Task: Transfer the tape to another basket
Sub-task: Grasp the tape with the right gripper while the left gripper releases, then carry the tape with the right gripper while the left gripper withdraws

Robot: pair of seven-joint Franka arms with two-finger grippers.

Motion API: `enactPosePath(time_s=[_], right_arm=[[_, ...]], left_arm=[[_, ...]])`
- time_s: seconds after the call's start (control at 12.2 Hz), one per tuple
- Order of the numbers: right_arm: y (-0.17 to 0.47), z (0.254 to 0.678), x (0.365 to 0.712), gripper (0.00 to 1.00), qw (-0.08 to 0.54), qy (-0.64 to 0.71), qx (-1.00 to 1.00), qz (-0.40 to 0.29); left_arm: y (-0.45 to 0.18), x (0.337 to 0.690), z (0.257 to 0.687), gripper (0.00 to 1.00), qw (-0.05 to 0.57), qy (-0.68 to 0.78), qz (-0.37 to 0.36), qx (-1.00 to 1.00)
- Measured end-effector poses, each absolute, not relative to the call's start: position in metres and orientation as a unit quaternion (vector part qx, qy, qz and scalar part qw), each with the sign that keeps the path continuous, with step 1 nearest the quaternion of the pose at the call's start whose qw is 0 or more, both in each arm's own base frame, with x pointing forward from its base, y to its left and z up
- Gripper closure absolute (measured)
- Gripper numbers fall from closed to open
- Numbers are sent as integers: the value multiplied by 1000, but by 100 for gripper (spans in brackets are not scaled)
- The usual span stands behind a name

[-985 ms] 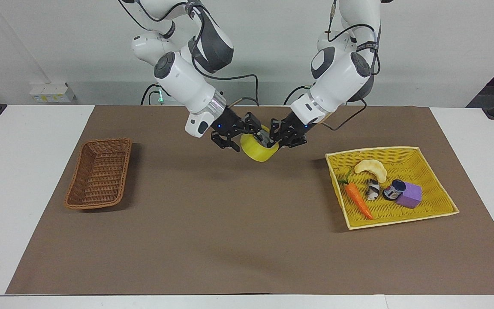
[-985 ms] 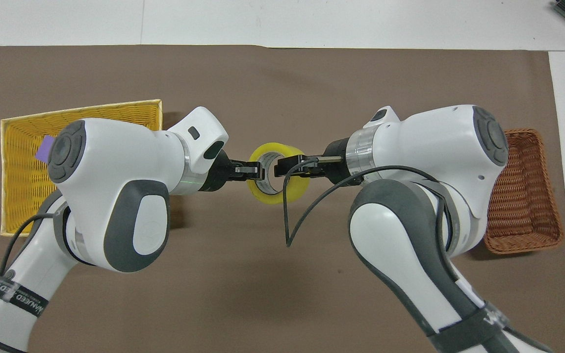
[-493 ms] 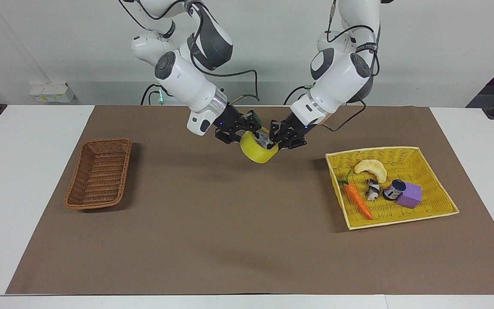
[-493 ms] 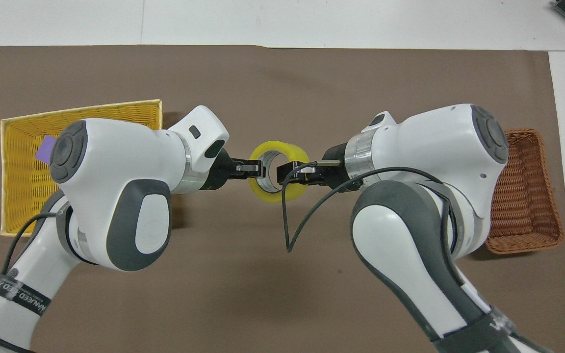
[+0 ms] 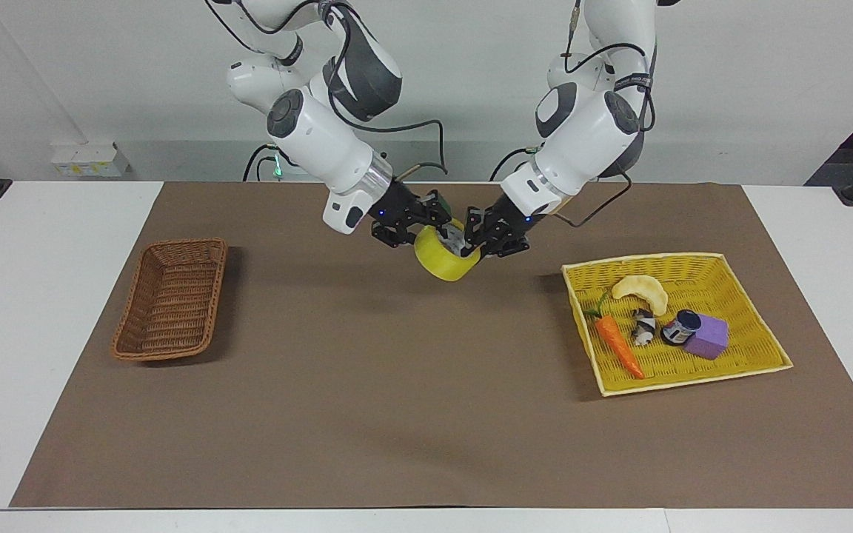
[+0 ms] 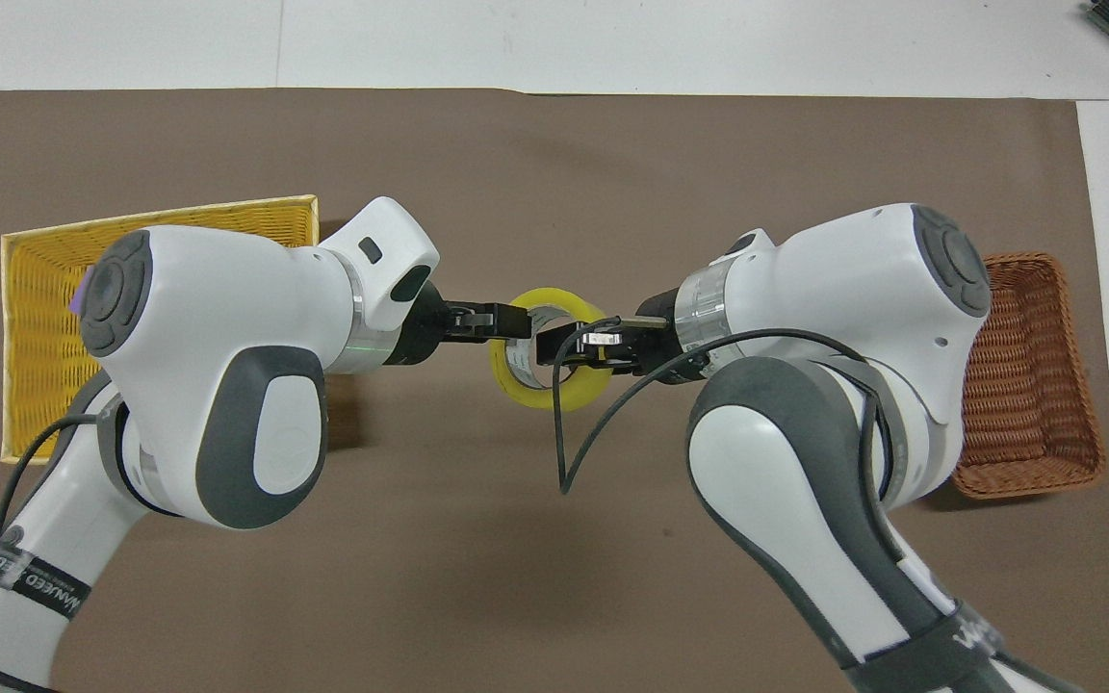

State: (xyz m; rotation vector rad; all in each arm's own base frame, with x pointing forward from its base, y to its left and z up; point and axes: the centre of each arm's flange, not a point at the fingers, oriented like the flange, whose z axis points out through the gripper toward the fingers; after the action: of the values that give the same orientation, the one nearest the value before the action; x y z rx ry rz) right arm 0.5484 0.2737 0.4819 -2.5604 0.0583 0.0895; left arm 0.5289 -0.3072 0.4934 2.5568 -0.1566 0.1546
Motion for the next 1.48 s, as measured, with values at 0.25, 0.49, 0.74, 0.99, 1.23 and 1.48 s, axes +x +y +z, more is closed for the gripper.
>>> enactPosePath(time_s=[0.25,0.49,0.74,0.99,1.23,1.48], right_arm=[[270,481,550,93,266,26,-963,29],[260,479,554,93,252,33,-967,28],[239,467,557,93,184,40,-982,23],[227,456,554,93,117,32,-992,25],[172,449,568,93,67,53,-996,24],[86,441,580,93,19,80,-996,38]], left_arm=[[-308,528,493,0,282,-61,57,956],[-302,529,501,0,279,-62,64,956],[-276,528,519,0,275,-60,52,958],[-248,518,537,0,226,-86,33,970],[-202,527,542,0,117,-105,53,986],[-151,544,565,0,49,-99,71,991]])
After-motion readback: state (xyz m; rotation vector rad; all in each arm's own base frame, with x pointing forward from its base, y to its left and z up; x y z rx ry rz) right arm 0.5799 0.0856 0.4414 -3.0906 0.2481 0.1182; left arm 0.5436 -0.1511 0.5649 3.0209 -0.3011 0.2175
